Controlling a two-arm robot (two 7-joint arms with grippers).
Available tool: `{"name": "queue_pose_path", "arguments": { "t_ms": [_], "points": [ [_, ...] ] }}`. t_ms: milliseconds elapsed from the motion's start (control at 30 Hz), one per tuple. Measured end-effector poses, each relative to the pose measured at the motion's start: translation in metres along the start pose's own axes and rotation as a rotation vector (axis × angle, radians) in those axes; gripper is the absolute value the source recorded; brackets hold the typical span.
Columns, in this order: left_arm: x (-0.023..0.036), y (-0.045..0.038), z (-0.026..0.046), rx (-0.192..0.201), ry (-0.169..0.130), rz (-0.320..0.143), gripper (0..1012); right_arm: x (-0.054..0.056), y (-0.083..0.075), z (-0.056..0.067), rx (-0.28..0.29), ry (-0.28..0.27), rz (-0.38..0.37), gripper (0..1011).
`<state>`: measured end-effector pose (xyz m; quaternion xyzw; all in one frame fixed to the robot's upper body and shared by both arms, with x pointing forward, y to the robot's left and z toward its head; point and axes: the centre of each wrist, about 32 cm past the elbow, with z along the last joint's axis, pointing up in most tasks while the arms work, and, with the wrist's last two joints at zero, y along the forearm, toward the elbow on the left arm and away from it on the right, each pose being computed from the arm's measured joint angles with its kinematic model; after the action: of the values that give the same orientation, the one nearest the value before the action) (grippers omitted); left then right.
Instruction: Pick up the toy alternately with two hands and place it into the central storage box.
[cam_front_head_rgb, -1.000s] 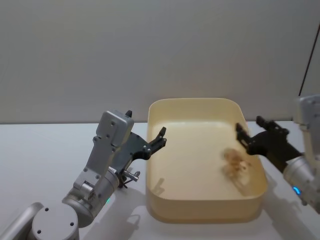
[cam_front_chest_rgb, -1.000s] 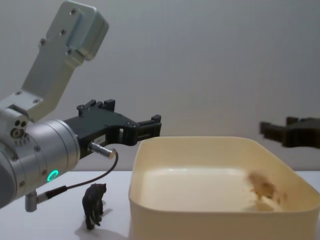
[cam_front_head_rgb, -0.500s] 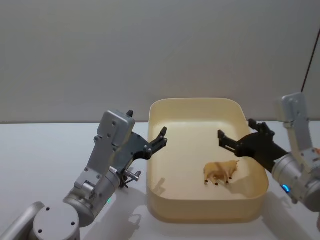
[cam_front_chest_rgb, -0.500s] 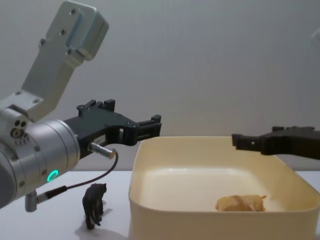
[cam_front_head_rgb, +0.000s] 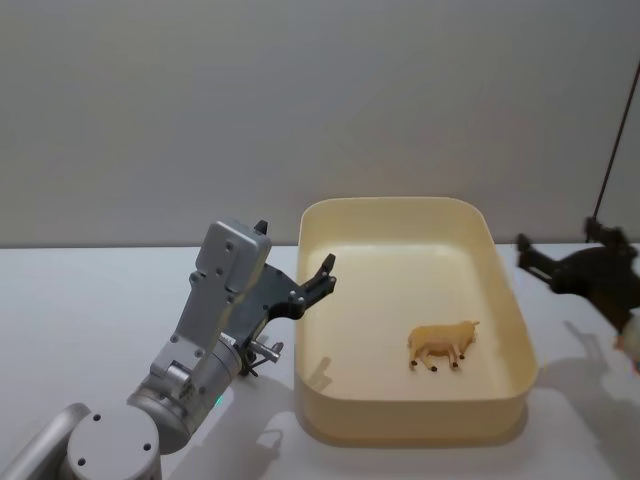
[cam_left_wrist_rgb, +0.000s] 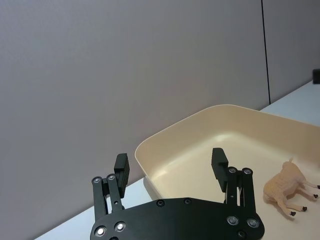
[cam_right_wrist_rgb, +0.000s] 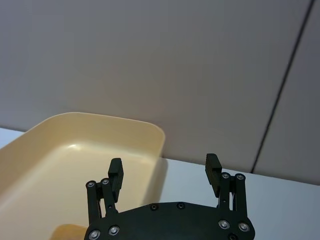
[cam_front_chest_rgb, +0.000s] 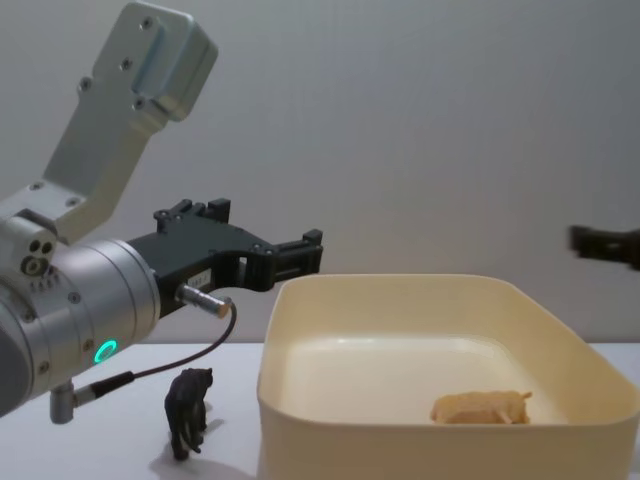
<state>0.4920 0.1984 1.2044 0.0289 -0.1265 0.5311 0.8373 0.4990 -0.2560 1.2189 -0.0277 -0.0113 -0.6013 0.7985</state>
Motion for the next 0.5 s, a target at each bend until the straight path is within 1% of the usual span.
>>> {"name": "queue_pose_path", "arguments": {
  "t_ms": [33,100,167,267,333,500],
  "points": [
    [0.0000,0.0000,0.0000,0.000,0.000,0.000,1002,0.006,-0.006,0.000,0.003,0.002,-0.023,1001],
    [0.0000,0.0000,0.0000,0.000,0.000,0.000,1002,0.012,-0.012,0.000,0.005,0.003,-0.044,1001],
    [0.0000,0.0000,0.0000,0.000,0.000,0.000,1002,0.022,-0.022,-0.001,0.001,0.002,-0.077,1001],
    [0.0000,0.0000,0.0000,0.000,0.000,0.000,1002,0.029,-0.032,-0.003,-0.006,0.003,-0.107,1001],
    [0.0000,0.0000,0.0000,0.000,0.000,0.000,1002,0.038,-0.044,-0.006,-0.020,0.001,-0.143,1001],
    [0.0000,0.0000,0.0000,0.000,0.000,0.000,1002,0.049,-0.060,-0.013,-0.055,-0.006,-0.183,1001]
  ]
}}
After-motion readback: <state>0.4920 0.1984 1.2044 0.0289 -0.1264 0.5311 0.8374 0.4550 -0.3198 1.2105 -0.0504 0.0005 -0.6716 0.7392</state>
